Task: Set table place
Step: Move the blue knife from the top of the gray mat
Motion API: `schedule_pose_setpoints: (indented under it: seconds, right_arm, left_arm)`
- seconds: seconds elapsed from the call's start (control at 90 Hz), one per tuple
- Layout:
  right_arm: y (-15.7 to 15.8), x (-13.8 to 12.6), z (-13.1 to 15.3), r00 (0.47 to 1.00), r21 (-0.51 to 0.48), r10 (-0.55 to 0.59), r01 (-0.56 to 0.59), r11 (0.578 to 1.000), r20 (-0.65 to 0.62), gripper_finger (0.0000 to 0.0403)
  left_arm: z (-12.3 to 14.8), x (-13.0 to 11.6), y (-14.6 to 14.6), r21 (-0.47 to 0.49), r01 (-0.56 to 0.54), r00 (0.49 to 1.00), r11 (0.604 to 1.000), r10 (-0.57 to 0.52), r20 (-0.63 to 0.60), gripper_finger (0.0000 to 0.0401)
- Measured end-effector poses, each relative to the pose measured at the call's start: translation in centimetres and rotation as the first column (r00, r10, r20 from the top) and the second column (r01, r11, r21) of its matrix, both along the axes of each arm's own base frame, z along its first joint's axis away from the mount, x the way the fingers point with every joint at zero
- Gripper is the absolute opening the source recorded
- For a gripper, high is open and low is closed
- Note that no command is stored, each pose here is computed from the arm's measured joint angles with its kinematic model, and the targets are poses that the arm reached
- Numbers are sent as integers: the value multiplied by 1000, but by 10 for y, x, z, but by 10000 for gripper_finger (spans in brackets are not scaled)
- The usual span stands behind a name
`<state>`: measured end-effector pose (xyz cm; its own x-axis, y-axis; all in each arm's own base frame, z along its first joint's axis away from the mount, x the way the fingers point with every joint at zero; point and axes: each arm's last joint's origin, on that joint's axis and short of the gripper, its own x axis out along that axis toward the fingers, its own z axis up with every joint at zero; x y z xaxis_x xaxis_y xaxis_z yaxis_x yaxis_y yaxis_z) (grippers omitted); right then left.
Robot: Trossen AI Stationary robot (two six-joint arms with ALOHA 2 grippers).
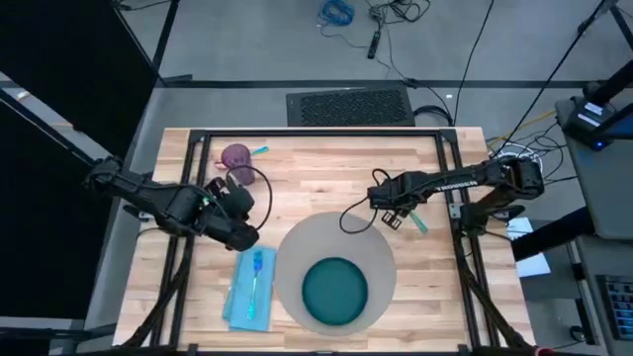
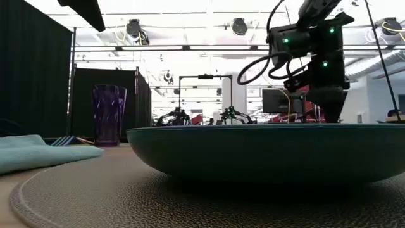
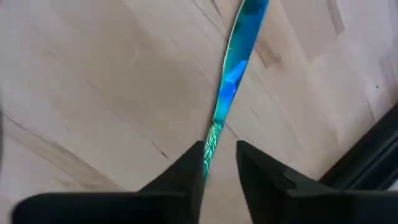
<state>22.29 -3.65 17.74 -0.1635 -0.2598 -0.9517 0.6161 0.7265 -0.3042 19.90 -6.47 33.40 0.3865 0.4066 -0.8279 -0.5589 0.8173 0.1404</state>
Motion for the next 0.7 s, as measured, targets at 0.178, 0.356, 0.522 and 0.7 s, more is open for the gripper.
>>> schedule_pose_setpoints:
  seconds: [0.178, 0.356, 0.522, 0.7]
  right_arm:
    - [-8, -9, -11, 999, 30, -2, 3, 1000, -36, 141]
    - [-12, -14, -22, 1000, 39, -15, 16, 999, -23, 145]
    - [-10, -13, -23, 1000, 88, -12, 13, 996, -3, 135]
    - [-10, -15, -30, 1000, 115, -11, 9, 993, 15, 128]
  left_arm:
    - [0, 0, 0, 0, 0, 1000, 1000, 0, 0, 0]
    - [0, 0, 0, 1, 0, 1000, 1000, 0, -1, 0]
    - [0, 0, 0, 1, -1, 1000, 1000, 1, -1, 0]
    - [0, 0, 0, 0, -1, 1000, 1000, 1, -1, 0]
